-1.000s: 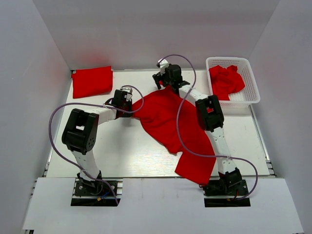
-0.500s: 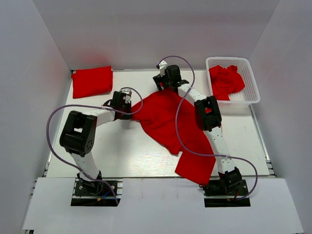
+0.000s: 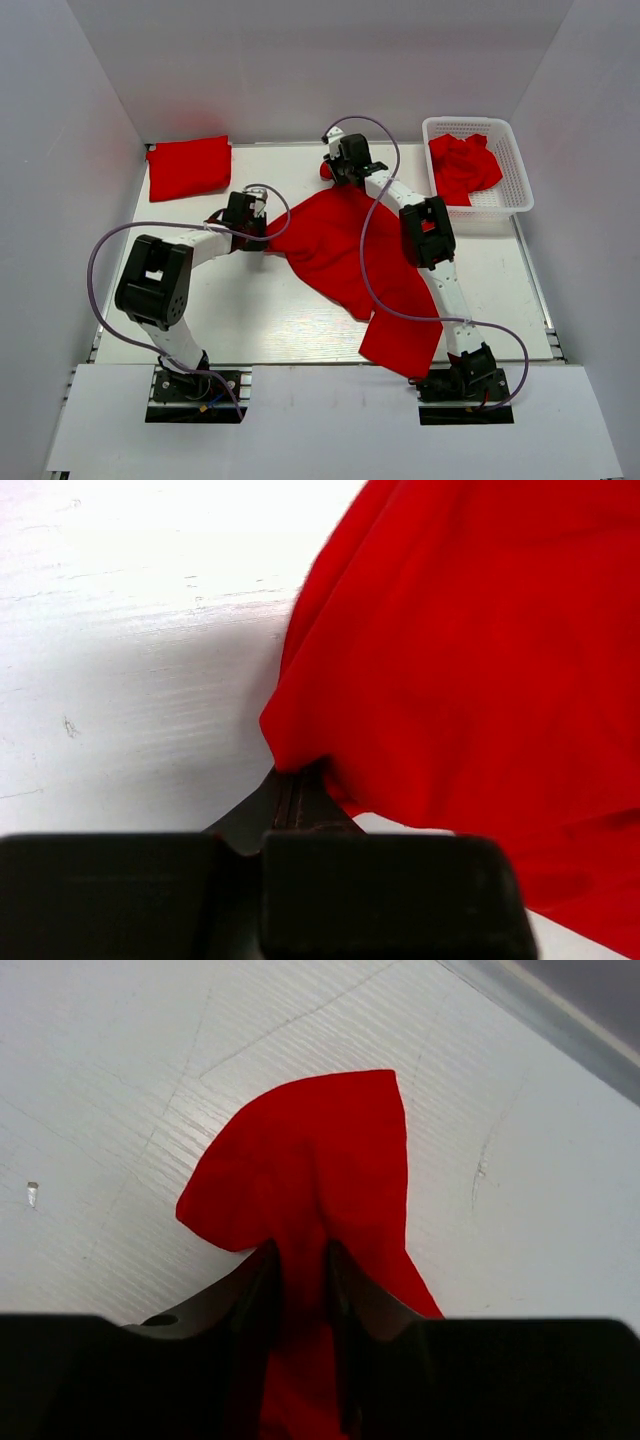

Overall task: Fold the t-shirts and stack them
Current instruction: Flatten out the tshirt

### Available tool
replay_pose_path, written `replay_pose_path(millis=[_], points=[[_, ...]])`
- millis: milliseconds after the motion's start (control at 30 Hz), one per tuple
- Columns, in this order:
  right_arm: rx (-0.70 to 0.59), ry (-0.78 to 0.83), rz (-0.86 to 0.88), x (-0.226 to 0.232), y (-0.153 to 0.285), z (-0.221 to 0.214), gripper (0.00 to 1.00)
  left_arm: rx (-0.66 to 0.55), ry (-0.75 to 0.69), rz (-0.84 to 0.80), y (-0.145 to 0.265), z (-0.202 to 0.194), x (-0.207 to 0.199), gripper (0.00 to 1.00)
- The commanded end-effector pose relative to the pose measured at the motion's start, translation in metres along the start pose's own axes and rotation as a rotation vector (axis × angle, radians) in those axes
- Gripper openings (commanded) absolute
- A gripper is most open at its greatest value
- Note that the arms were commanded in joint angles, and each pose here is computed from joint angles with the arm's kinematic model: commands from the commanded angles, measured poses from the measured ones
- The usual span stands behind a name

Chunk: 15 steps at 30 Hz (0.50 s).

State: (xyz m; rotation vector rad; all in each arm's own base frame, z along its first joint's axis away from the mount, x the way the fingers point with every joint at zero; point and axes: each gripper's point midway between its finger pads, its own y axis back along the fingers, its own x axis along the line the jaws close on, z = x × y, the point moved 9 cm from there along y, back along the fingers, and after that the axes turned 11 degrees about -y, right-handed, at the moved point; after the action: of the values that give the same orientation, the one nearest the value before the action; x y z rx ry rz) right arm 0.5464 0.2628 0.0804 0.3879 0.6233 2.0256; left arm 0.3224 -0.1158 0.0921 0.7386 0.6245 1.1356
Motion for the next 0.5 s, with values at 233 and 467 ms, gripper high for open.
replay_pose_path(millis=[233, 467], points=[[-0.363, -0.131, -0.043, -0.002, 0.043, 0.084, 0.00, -0.067, -0.002, 0.080, 0.023, 0.022, 0.006, 0.00], [-0.535, -0.132, -0.151, -0.018, 0.107, 0.128, 0.00, -0.082, 0.048, 0.328, 0.036, 0.053, 0.024, 0.00]])
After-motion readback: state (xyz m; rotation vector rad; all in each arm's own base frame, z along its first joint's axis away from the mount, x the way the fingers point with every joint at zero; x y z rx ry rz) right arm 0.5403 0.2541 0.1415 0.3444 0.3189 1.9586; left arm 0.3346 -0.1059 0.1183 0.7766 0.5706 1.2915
